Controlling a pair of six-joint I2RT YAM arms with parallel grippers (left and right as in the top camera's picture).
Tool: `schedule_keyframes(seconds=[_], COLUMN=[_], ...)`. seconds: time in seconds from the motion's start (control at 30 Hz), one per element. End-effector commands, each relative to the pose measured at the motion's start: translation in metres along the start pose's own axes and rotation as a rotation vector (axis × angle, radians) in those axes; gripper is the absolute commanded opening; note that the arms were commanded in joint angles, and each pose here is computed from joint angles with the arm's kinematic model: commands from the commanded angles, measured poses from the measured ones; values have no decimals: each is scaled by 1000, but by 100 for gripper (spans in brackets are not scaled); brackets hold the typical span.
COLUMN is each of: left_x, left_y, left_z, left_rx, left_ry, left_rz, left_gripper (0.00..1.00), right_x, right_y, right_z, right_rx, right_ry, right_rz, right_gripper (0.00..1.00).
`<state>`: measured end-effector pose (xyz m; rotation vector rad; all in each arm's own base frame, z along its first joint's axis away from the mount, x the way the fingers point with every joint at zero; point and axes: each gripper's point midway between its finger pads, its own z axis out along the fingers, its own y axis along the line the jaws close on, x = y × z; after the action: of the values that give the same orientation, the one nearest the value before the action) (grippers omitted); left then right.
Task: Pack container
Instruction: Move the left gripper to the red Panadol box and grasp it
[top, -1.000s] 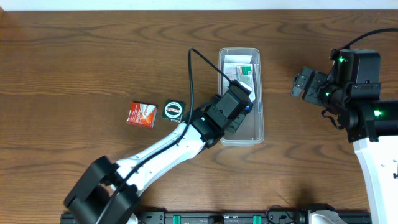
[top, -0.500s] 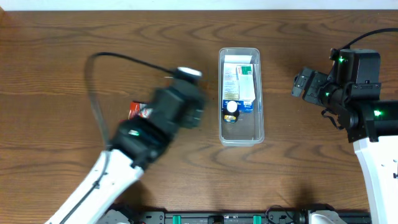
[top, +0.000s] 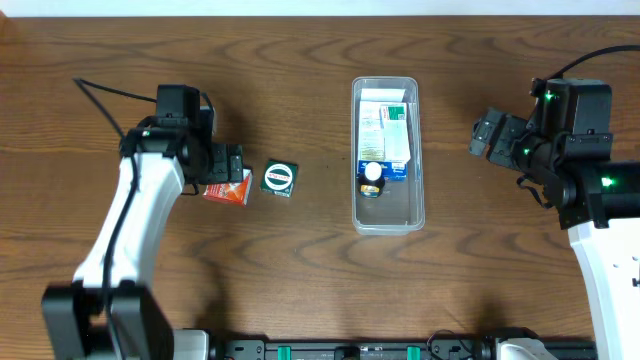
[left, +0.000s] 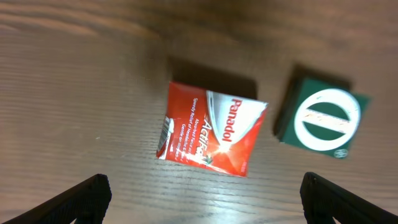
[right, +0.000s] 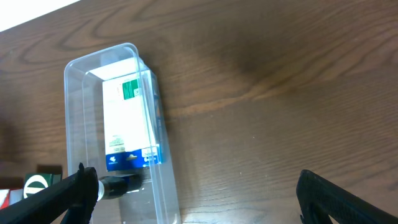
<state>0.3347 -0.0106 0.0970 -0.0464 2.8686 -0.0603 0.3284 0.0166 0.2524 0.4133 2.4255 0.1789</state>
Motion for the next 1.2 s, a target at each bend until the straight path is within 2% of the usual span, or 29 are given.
schedule_keyframes(seconds=[0.0,0.27,0.77,0.97,1.17], left_x=[5,18,32,33,23], left_y=[-8,-6,-3,-3,-4], left_z=[19,56,99,98,72], left_rx=[58,58,52,52,50], left_ry=[60,166,263,265,206], left_rz=[83,100,101,100,88], left_gripper=[98,98,99,79,73], right_x=[-5,-5,-5,-5,-5], right_y=[0,0,0,0,0], right_z=[-5,-5,-5,-5,-5], right_rx=[-7,-7,-7,-7,-7], right_ry=[-17,-17,-17,-17,-17], right_rz=[11,11,11,11,11], right_gripper=[99,99,99,99,99])
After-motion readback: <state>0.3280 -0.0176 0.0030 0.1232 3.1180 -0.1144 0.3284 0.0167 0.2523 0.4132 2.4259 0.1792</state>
